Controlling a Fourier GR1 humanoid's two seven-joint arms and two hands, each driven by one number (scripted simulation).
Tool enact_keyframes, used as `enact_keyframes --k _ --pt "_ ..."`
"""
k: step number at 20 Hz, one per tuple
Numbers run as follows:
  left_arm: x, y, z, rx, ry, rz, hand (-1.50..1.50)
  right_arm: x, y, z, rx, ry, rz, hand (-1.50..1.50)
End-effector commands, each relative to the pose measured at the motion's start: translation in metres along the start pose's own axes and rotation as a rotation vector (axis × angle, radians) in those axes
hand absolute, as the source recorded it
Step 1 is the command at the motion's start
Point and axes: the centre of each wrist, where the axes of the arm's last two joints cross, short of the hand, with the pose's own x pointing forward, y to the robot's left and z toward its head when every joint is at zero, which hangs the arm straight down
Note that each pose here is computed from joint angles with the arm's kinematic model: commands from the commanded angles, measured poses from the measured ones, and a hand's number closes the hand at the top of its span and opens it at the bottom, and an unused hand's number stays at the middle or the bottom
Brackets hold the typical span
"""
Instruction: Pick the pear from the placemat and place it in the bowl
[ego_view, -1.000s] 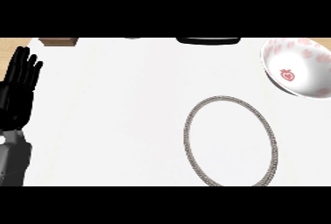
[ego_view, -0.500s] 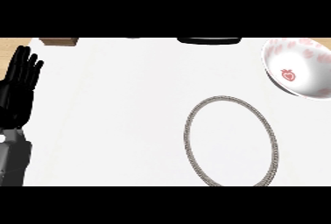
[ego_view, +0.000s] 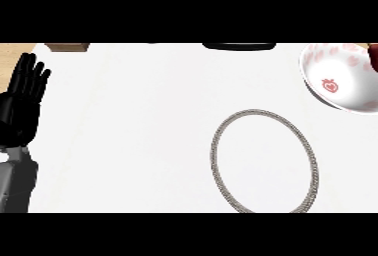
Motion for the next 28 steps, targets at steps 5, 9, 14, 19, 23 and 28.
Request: enact_keyframes --k 5,9,14,19,23,28 --pt "0.002 -0.009 -0.002 -0.007 -0.001 0.011 0.00 -0.012 0.075 -0.016 0.005 0.197 -0.109 -1.50" --pt "0.011 -0.005 -0.012 -0.024 -0.026 -0.002 0.00 -0.016 0.085 -0.017 -0.008 0.154 -0.299 -1.50" --pt "0.005 -0.017 -0.009 -0.015 -0.010 -0.007 0.00 -0.022 0.070 -0.016 -0.180 0.050 -0.479 -1.50" --pt "0.003 0.007 0.000 -0.012 -0.012 -0.002 0.00 -0.063 0.036 0.004 -0.437 0.076 -0.546 -1.50" --pt "0.004 0.004 0.003 -0.017 -0.004 0.016 0.00 -0.080 0.010 0.014 -0.542 0.151 -0.620 -1.50" --pt "-0.005 -0.009 0.005 -0.009 -0.003 -0.008 0.00 -0.135 -0.005 0.053 -0.589 0.162 -0.689 -1.50"
